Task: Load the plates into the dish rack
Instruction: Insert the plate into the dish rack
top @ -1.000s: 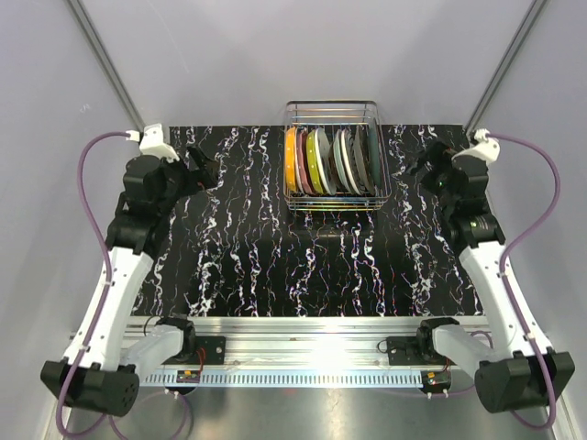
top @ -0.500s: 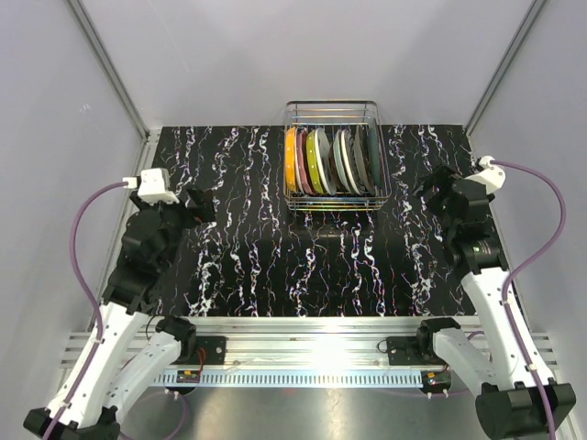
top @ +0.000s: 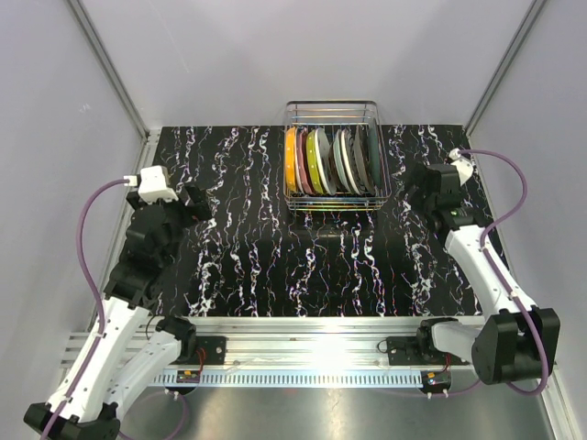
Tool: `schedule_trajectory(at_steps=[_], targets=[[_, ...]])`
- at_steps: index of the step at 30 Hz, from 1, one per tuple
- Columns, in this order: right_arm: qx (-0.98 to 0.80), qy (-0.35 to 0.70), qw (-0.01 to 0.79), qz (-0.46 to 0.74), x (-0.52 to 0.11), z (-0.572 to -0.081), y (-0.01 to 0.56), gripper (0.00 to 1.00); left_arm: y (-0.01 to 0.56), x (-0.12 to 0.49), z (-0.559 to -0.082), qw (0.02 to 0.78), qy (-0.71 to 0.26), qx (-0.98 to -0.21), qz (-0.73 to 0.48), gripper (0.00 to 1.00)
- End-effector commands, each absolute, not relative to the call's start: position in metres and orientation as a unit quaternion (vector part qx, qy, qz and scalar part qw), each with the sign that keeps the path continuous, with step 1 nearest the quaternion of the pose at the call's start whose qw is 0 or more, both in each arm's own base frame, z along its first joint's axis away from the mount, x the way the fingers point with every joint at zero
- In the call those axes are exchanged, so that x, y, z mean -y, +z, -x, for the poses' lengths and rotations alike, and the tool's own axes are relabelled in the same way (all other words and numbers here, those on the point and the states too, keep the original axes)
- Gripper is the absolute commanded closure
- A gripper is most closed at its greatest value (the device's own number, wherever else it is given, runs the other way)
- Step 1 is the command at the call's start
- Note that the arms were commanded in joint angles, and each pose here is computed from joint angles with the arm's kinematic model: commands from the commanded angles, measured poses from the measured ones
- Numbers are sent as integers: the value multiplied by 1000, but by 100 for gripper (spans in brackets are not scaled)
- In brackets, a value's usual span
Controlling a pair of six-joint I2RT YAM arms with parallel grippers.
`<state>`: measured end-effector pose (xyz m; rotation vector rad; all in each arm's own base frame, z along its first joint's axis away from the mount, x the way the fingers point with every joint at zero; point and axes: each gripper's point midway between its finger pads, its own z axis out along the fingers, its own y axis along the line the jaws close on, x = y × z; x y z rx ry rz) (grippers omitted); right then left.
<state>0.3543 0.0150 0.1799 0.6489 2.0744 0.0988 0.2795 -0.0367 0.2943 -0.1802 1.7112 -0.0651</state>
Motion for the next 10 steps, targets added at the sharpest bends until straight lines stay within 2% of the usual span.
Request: schedule_trajectory(at_steps=[1, 10], targets=[[-820, 58, 504, -264, -16, -363, 211, 0, 322, 32, -282, 677, -23, -730, 92, 1], [-813, 31, 491, -313, -3, -359, 198, 0, 316, 27, -286, 670, -4, -736, 96, 1]])
